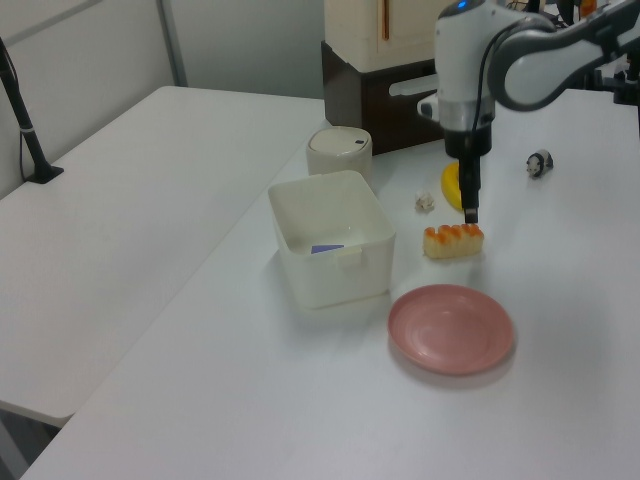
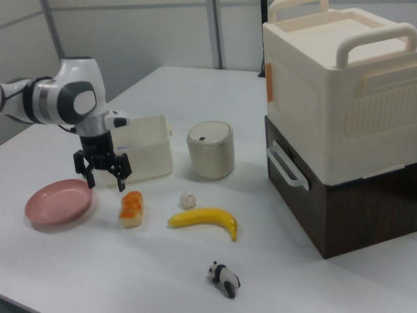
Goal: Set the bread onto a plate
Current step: 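Move the open gripper over the orange bread roll and lower it, then close the gripper around the orange bread roll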
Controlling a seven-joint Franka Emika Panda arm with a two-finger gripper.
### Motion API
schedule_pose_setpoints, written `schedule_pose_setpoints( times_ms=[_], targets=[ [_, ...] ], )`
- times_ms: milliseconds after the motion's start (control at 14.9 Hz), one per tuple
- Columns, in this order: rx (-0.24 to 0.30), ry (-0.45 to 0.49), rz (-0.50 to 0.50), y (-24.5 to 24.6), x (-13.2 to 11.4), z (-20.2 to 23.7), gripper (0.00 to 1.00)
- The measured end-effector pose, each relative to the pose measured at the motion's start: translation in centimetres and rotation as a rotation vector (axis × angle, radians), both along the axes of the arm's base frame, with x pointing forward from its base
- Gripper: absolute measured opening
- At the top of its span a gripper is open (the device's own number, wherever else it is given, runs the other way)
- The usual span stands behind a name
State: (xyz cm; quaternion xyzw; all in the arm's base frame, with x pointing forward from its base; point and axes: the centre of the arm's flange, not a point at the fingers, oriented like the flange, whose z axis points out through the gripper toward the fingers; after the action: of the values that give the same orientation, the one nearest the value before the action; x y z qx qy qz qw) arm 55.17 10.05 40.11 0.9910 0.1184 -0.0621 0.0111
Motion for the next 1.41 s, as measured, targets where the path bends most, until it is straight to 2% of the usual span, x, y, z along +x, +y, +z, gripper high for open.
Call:
schedule_pose_setpoints(
  times_ms=[202,605,1412],
  targets=[
    [-0.037,0.012,0.044,0.1,1.2,-3.6,1.0],
    [-0.033,-0.008,0.038,-1.0,4.5,-5.6,1.0],
    [-0.087,0.022,0.074,-1.9,4.7,-8.1,0.97]
  ],
)
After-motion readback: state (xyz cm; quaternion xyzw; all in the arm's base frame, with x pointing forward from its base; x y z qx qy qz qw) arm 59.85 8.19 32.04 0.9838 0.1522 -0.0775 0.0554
